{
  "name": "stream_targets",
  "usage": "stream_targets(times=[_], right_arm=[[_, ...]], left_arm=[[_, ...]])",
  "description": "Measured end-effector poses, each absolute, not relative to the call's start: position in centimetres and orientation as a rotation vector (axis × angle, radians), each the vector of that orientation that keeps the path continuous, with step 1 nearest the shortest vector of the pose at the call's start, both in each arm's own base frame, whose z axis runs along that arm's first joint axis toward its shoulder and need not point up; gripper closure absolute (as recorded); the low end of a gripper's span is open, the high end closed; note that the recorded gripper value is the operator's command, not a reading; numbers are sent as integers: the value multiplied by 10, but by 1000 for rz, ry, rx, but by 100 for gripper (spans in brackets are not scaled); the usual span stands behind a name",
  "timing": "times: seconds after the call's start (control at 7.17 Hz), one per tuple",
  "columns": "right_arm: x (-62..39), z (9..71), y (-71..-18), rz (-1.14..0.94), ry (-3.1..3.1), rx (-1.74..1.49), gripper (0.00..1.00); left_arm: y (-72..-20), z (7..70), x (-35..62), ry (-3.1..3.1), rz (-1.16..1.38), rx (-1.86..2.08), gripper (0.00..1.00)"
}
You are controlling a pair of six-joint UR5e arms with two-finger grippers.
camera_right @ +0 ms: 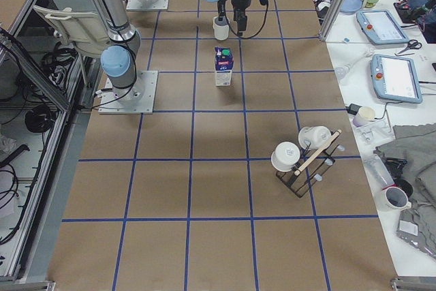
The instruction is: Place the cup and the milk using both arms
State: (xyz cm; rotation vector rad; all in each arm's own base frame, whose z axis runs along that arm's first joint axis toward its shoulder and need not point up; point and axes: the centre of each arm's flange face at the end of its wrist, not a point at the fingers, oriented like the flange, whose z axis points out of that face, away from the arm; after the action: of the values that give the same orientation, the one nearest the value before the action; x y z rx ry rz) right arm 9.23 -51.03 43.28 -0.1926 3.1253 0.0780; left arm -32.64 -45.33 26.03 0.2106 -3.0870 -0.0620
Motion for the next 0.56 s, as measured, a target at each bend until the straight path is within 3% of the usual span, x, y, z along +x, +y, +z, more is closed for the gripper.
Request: stream_targets(times=[0.14, 0.28, 0.56], right_arm=[[82, 407, -504, 128, 3117, -184, 0], [78, 382, -498, 150, 3113, -178, 0], [78, 344, -487, 171, 3110, -177, 21]], left_arm=[[-455, 268, -326, -3080, -31, 210, 0], [-460, 287, -324, -3065, 33, 203, 0], [-486, 355, -299, -3033, 159, 209, 0]])
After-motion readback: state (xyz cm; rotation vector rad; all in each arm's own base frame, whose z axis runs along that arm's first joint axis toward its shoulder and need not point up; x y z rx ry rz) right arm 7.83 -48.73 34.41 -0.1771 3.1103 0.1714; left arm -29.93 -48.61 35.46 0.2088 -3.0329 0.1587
